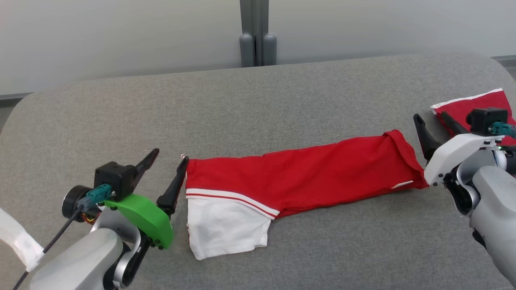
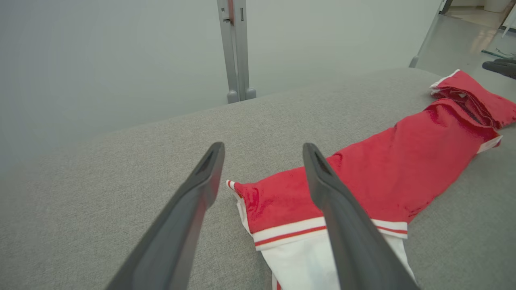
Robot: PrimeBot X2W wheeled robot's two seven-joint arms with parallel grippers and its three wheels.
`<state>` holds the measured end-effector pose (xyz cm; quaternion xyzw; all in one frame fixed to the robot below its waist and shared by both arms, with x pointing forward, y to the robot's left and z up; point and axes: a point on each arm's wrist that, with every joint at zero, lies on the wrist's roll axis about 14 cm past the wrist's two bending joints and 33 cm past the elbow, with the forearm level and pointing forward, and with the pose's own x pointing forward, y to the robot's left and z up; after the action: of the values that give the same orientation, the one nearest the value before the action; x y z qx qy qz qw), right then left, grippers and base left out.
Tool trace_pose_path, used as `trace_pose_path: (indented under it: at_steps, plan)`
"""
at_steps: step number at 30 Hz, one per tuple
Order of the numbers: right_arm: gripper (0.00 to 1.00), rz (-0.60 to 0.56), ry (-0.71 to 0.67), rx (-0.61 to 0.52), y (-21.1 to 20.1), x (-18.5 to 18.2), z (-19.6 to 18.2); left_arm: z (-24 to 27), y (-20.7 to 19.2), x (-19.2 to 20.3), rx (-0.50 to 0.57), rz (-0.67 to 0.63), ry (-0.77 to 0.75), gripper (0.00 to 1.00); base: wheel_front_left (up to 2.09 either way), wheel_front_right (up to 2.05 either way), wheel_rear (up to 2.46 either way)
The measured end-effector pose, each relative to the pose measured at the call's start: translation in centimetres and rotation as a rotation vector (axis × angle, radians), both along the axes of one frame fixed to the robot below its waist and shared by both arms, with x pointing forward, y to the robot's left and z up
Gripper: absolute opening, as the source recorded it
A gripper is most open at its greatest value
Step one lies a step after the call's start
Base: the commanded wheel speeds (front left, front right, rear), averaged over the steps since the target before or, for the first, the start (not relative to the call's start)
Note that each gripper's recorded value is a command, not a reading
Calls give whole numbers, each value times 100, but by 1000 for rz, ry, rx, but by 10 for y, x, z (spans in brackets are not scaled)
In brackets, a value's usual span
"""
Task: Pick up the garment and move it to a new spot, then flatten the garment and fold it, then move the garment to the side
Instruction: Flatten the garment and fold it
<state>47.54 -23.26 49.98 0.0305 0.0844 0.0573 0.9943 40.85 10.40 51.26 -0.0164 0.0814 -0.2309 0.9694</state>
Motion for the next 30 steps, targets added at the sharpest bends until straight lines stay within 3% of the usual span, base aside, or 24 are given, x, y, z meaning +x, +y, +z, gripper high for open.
trace_pose_path:
  at_steps: [8, 15, 22, 30]
  plan:
    - [100, 30, -177, 39, 15, -13, 37, 53, 32, 16, -204, 240, -178, 100, 0, 0, 0]
    - [100, 21, -235, 72, 36, -48, 29, 61, 41, -10, -324, 331, -280, 100, 0, 0, 0]
    - [100, -10, -237, 94, 49, -72, 16, 21, 38, -42, -331, 369, -221, 100, 0, 0, 0]
    - [100, -17, -218, 88, 54, -77, 6, 5, 52, -55, -293, 399, -207, 100, 0, 0, 0]
